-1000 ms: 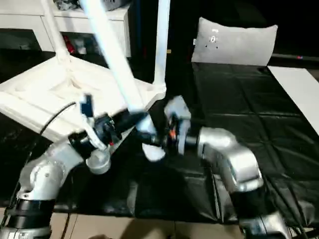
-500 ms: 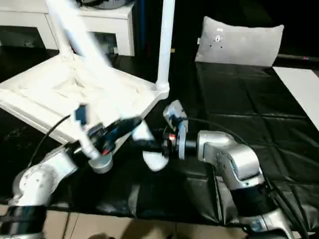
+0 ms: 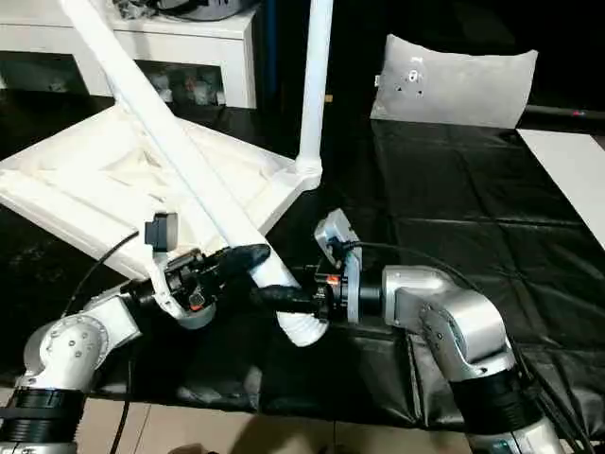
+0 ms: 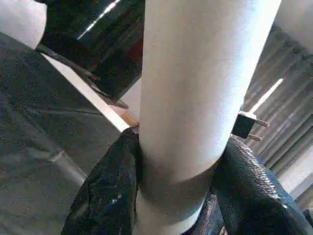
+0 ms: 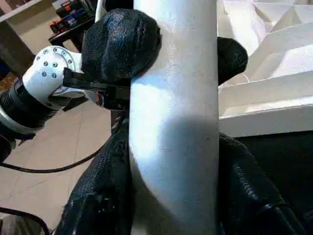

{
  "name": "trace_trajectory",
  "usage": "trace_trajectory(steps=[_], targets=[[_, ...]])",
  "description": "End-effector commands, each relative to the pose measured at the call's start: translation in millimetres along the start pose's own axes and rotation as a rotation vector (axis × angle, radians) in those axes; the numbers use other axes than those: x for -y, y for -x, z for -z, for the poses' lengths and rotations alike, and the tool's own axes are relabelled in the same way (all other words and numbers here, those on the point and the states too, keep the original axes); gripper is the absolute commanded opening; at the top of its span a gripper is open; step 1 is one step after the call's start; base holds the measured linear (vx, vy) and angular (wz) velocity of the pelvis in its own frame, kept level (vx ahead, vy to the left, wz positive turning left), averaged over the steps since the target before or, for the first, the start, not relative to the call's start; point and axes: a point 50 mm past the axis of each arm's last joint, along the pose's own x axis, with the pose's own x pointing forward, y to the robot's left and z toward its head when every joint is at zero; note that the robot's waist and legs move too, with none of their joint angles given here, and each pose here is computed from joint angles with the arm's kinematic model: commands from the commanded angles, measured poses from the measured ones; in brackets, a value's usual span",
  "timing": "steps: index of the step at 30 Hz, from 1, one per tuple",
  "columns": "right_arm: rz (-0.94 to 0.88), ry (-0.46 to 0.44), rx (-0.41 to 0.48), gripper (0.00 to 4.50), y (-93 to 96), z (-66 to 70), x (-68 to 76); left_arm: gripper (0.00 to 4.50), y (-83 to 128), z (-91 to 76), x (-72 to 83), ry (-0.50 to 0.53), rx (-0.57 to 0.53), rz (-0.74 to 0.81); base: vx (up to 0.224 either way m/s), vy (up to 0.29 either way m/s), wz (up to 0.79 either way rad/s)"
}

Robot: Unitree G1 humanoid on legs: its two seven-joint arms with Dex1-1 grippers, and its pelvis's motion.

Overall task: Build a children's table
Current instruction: Pick table leg

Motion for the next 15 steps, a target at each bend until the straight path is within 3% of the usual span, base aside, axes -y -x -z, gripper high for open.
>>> trace_trajectory(steps=[1,5,10,11,12,15], targets=[[0.032,-0.003,0.017,1.88,6.2,-1.6,2.6,2.6,-10,-1.6,12.4,0.01,-0.014,0.163,0.0,0.0,0.0],[0.037,-0.001,0.018,1.88,5.8,-1.5,2.7,2.6,-8,-3.1,10.7,-0.022,-0.033,0.143,0.0,0.0,0.0],[0.042,0.01,0.035,1.88,5.6,-4.0,3.8,2.6,-8,-2.1,11.2,-0.135,-0.133,0.118,0.0,0.0,0.0],[0.036,0.012,0.035,1.88,5.6,-4.3,3.4,2.6,-9,-3.0,12.9,-0.176,-0.164,0.123,0.0,0.0,0.0],[0.027,0.016,0.034,1.88,6.1,-4.2,2.7,2.6,-12,-6.3,13.4,-0.28,-0.197,0.111,0.0,0.0,0.0],[0.003,0.015,0.038,1.88,7.4,-3.9,0.5,2.6,-17,-12.5,18.2,-0.342,-0.199,0.133,0.0,0.0,0.0]])
